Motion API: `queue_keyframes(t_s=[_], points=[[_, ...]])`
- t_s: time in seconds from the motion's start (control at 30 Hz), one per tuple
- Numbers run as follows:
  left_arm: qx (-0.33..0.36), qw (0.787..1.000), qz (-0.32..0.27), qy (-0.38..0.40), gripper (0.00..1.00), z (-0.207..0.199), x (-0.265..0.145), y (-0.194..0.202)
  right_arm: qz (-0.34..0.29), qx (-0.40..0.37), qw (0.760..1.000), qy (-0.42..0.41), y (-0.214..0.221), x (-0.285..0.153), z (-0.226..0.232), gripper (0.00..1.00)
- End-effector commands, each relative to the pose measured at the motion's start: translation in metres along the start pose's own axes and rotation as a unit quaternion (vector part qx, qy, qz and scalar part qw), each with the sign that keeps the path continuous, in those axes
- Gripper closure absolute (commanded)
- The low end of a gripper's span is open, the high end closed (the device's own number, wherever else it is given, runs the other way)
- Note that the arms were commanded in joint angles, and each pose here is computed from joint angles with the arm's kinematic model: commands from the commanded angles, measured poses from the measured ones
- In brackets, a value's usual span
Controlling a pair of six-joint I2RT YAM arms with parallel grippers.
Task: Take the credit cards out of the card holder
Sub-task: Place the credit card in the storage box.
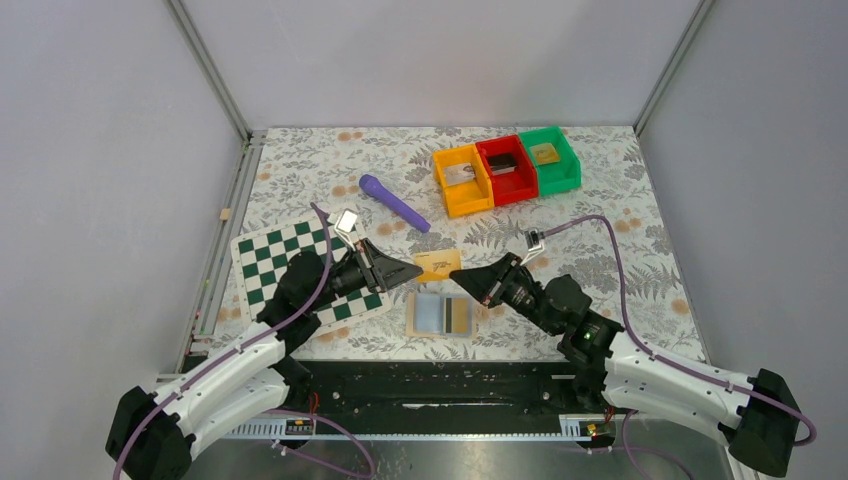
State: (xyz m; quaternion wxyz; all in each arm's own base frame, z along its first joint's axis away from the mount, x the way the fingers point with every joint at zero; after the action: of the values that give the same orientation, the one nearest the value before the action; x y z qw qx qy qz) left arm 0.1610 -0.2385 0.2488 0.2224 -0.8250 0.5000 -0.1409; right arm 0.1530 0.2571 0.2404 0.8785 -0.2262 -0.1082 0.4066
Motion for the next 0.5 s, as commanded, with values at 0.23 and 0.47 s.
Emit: queue_keyframes(t_s=[0.23,0.47], points=[[0.065,0.993,-0.015,-0.1,0.2,0.016,-0.013,-0.012,-0.06,-0.122,0.987,0.085,-0.071,-0.021,0.002,1.0],[0.166,0.968,0.019,-0.188,0.01,0.023,-0.034,-0.02,-0.04,-0.192,0.971,0.14,-0.115,-0.039,0.002,1.0]])
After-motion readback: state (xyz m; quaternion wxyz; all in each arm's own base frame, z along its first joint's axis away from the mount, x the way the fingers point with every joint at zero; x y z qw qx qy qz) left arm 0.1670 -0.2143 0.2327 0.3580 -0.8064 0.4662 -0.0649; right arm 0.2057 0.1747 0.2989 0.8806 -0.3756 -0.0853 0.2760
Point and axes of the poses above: each gripper's point midway between its finger pads, its own x axis out along the fingers, its own z axis along the line the jaws close on, y = z × x, the point moved 3 cm from there along -x, back along the fingers, and after that the axes turned 2 degrees about x, right-handed, at the moved point
